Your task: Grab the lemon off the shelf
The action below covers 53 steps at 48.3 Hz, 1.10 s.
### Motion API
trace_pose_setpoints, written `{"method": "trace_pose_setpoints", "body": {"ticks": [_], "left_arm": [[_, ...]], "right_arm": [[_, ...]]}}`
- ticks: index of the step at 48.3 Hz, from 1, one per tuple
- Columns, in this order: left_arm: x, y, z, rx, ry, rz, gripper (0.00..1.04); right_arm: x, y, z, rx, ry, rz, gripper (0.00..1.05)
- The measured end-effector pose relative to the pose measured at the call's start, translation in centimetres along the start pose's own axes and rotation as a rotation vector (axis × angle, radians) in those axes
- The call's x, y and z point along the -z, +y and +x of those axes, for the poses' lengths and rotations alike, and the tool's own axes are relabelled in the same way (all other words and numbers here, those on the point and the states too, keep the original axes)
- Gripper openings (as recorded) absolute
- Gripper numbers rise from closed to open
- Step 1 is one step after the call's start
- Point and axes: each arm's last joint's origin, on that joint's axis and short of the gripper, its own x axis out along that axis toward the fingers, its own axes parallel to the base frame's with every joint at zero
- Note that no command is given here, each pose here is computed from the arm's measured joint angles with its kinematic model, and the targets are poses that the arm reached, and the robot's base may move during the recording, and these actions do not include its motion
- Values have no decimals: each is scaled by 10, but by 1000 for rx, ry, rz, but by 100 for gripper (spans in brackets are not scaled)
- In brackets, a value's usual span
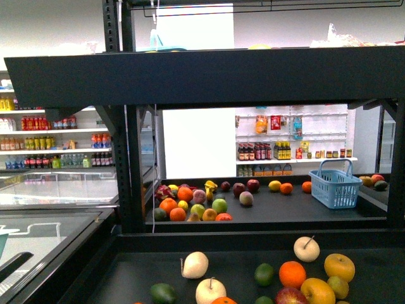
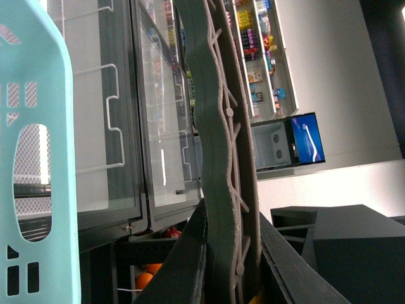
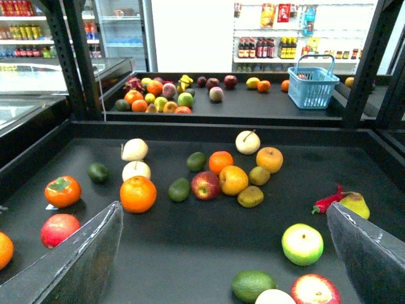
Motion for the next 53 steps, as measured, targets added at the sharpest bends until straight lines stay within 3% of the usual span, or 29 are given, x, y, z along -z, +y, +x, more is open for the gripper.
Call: {"method": "trace_pose_setpoints", "body": {"ticks": [23,32,37,45,53], "left_arm": [[-22,1,-6,-16,25,-21,14],[-31,-4,-14,-24,36,1,45],[-38,-5,-20,-24,41,4,71],[-45,-7,-24,-16,46,1,97],[-50,-4,-27,-21,51,2,97]], "right_arm": [[0,0,0,0,0,0,97],[0,0,0,0,0,0,97],[0,0,0,0,0,0,97],[0,0,0,0,0,0,97],[0,0,0,0,0,0,97]]}}
